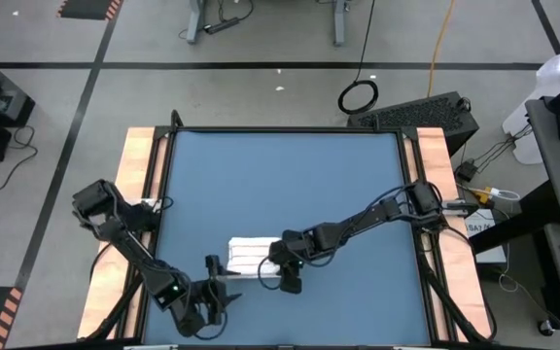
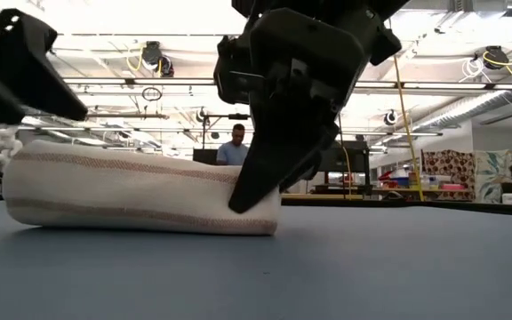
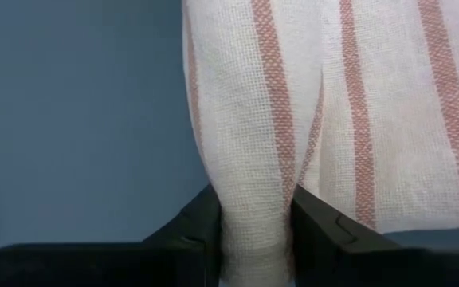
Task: Roll towel
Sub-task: Roll the white towel
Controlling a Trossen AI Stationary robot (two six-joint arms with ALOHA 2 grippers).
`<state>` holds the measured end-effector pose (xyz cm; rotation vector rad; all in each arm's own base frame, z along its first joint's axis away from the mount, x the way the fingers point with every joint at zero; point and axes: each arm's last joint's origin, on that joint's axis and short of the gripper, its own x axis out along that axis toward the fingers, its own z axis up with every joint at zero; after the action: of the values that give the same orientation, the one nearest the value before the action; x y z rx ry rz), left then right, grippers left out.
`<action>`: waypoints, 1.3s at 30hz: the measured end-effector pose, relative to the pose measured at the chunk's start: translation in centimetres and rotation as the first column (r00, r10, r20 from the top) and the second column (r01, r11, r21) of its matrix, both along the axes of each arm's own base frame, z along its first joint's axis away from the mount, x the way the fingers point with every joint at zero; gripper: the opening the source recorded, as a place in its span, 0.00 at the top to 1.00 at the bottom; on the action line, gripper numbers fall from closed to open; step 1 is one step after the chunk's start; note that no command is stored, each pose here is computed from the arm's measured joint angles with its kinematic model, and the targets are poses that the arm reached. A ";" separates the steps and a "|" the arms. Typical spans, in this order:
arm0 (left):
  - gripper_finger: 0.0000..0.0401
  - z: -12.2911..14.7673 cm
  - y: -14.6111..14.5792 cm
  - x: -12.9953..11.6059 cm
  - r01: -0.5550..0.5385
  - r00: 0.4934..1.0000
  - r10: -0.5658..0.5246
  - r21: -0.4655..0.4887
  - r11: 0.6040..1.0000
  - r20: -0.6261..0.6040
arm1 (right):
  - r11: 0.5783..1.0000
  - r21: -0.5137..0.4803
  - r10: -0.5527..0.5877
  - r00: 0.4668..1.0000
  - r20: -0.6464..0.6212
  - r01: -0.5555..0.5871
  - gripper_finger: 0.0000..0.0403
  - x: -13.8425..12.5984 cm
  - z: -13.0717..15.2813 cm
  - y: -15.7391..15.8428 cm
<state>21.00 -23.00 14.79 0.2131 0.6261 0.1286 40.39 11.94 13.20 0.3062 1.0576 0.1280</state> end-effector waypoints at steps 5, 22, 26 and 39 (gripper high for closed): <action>0.28 -2.3 -0.2 0.0 0.018 0.999 -0.013 0.111 0.994 -0.045 | 0.999 0.033 0.002 1.000 -0.011 -0.002 0.76 0.2 -0.1 -0.7; 0.35 -4.5 1.5 0.2 -0.025 0.996 0.049 0.282 0.959 -0.079 | 0.999 0.047 0.021 1.000 -0.019 -0.020 0.76 0.2 -0.1 -1.1; 0.35 -4.9 2.3 0.4 -0.061 0.993 0.086 0.267 0.962 -0.085 | 0.998 0.049 0.039 0.999 -0.018 -0.038 0.76 0.2 -0.1 -1.1; 0.50 -5.5 4.5 1.6 -0.139 0.965 0.156 0.096 0.986 -0.209 | 0.995 -0.009 0.100 0.995 0.007 -0.100 0.69 0.1 0.1 -1.0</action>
<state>22.65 -18.54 9.24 0.2609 0.8547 0.2777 40.49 10.93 13.27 0.2443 1.0661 0.2142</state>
